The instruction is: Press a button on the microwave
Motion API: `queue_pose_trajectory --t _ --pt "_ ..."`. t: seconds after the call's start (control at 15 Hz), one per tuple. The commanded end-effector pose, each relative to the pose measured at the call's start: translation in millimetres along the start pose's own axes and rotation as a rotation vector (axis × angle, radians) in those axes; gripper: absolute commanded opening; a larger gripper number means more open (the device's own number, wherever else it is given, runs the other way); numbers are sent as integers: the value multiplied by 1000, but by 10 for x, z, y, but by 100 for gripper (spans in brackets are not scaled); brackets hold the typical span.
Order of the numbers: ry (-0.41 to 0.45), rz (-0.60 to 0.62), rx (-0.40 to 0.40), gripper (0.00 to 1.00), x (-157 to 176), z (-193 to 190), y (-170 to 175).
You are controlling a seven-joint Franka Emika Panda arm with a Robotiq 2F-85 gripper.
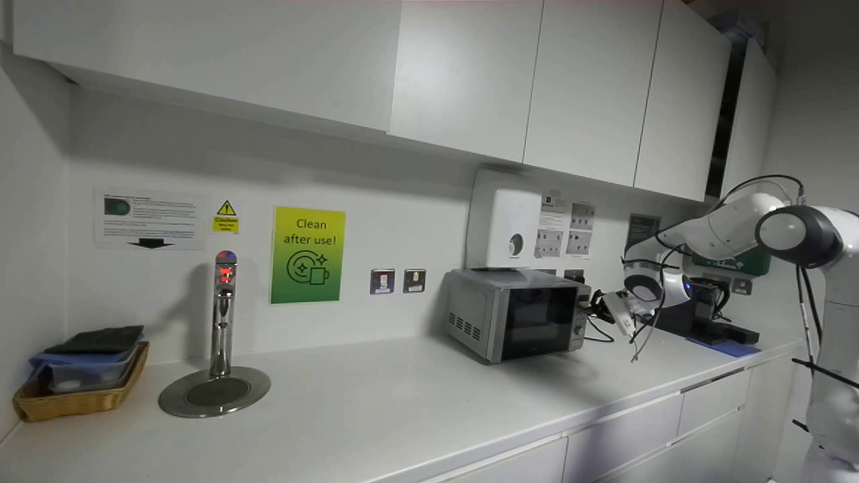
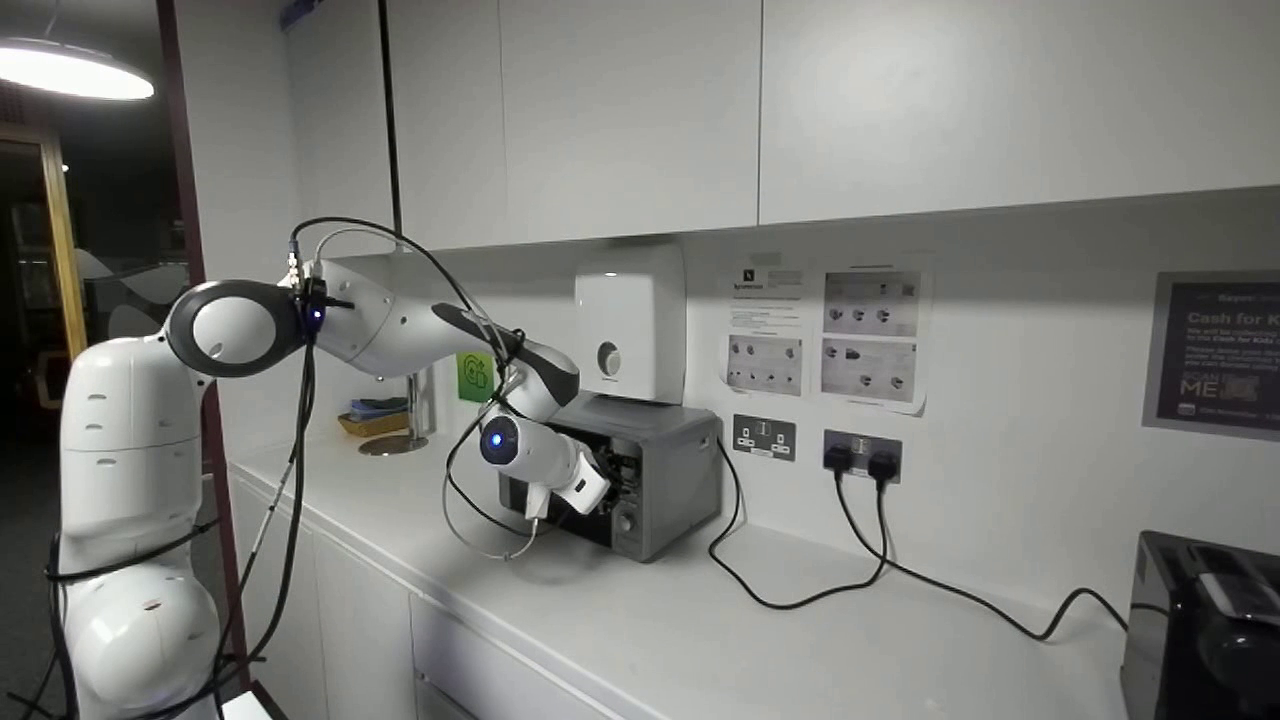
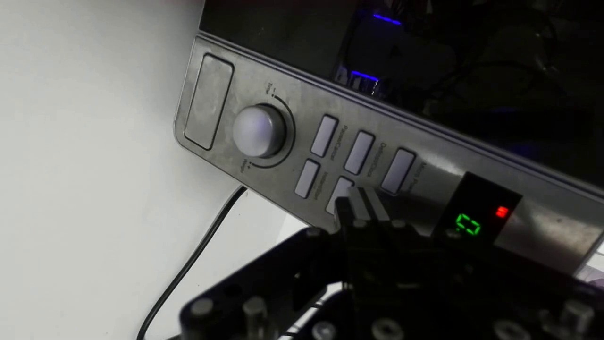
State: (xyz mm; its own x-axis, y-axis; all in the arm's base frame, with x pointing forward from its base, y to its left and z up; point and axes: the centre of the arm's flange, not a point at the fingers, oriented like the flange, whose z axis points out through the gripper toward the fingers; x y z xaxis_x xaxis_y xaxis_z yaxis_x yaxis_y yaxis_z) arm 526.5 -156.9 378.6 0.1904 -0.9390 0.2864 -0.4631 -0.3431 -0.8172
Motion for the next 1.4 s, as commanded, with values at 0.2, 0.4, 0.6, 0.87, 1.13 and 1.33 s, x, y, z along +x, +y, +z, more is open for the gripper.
queue_pose_trajectory --t 0.2,0.4,0.6,0.87,1.13,1.33 --pt "12 1 52 0 33 -70 -48" --pt "19 12 56 0 51 -51 -90" --pt "23 26 55 0 70 -27 -116" --pt "33 39 50 0 90 30 -129" --pt "21 26 48 0 64 -28 -84" --pt "6 11 46 0 40 -104 -44"
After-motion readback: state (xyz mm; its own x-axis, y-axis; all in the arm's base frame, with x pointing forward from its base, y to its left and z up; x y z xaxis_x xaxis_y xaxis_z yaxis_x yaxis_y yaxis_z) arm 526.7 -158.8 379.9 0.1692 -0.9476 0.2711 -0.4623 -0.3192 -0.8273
